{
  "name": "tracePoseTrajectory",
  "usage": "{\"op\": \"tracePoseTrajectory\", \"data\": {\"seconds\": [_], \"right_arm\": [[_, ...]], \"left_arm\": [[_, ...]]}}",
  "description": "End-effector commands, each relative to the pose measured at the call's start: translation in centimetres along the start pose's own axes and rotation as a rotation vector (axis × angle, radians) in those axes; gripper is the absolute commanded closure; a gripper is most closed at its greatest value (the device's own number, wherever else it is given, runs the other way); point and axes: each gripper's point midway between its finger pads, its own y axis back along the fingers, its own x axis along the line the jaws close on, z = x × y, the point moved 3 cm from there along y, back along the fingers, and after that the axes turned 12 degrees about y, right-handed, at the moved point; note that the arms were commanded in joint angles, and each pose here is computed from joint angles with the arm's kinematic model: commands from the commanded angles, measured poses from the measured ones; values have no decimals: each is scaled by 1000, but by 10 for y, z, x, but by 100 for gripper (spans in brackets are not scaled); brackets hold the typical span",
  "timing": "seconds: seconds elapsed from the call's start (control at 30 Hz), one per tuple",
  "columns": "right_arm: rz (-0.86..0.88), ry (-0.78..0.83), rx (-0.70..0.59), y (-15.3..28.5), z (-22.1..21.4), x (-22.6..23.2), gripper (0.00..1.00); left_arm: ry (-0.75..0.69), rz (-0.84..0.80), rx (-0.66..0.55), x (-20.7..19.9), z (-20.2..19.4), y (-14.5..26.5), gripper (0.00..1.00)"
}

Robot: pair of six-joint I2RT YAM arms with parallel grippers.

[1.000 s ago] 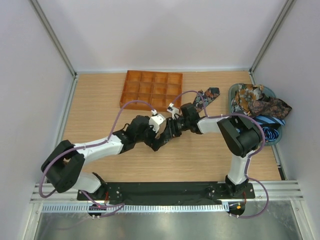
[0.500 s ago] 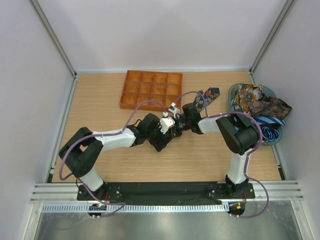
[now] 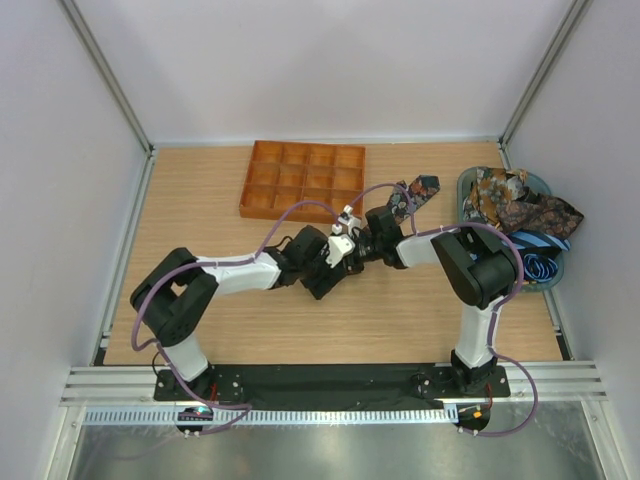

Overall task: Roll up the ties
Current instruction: Roll the tie

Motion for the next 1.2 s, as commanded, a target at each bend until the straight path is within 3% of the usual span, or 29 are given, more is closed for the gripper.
{"op": "tracePoseTrajectory", "data": {"seconds": [0.0, 0.1, 0.23, 0.47, 0.6, 0.83, 1.0, 1.17], "right_arm": [[40, 15, -19, 1, 4, 5, 76], [53, 8, -18, 1, 5, 7, 76], [63, -2, -15, 0, 8, 10, 76], [94, -8, -26, 1, 15, 17, 72], [91, -7, -31, 2, 15, 19, 69], [56, -63, 15, -8, -1, -4, 70], [45, -72, 28, -9, -7, -11, 70], [25, -71, 34, -10, -9, -18, 70]], "left_arm": [[-3, 37, 21, 4, 1, -3, 22], [7, 42, 34, 5, -1, -6, 31], [22, 40, 60, 4, -3, -7, 51], [37, 38, 59, 3, -3, -4, 57], [42, 33, 53, 2, -2, -1, 55], [49, 88, 38, 9, 3, 1, 23], [29, 67, 11, 6, 12, 1, 20], [9, 40, 71, 4, 11, -7, 23]]}}
